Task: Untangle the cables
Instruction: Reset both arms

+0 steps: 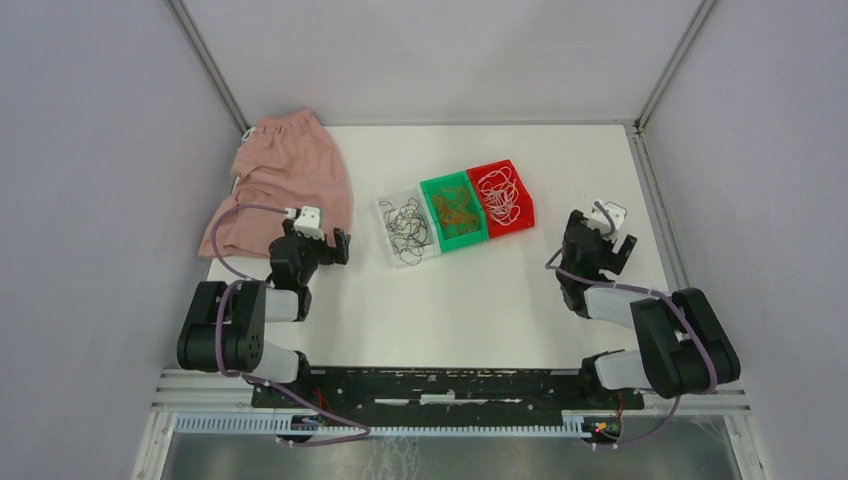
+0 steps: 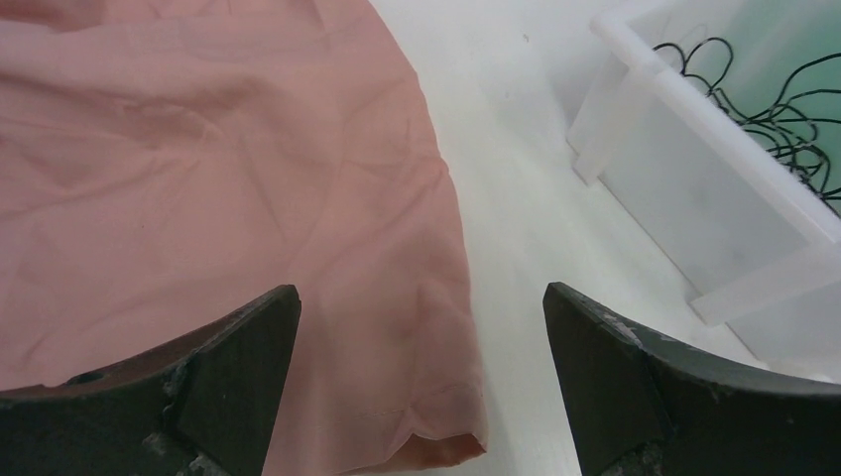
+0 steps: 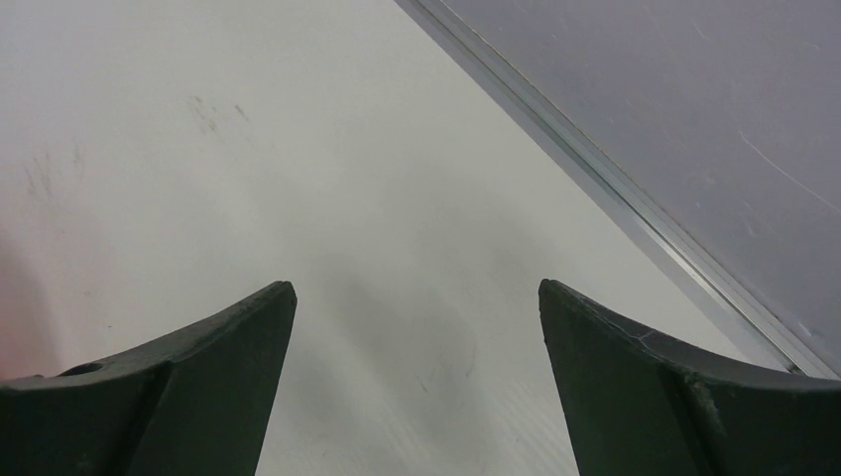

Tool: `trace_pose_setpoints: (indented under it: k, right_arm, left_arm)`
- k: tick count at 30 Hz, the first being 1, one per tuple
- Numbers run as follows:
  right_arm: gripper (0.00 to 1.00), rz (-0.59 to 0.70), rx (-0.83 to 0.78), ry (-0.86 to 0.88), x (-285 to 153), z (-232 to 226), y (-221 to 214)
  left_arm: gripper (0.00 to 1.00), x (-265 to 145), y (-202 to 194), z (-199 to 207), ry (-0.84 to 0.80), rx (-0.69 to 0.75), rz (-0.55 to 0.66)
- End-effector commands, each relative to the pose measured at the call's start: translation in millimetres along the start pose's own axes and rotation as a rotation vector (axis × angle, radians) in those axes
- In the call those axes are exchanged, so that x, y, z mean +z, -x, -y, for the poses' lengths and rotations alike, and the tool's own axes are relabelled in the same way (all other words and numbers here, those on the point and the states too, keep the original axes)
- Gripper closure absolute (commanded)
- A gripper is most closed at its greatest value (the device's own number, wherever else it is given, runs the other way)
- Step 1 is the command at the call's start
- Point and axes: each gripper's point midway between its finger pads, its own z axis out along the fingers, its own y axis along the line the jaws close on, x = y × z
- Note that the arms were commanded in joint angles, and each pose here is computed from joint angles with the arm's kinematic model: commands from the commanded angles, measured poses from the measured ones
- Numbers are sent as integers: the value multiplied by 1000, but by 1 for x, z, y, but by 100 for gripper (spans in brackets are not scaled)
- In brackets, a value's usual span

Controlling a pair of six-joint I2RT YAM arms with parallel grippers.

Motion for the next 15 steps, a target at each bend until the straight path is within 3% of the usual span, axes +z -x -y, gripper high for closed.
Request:
trace_pose_setpoints:
  k: [1,4,8,11,15]
  right_arm:
    - [1,129,40,106,5,-22,14]
    - [1,116,-74,316,-1,-58,10]
    - [1,147,-70,404,-8,-66,4]
    - [1,179,-64,407,-1,-69,3]
    - [1,80,-82,383,12,-71,-3]
  left_arm:
    - [1,9,28,-18,75,13,117]
    - [1,-7,29,-14,80,22,212]
    - [1,-2,24,-18,100,11,168]
    - [1,3,20,-22,113,0,127]
    - [1,3,22,-22,115,-1,136]
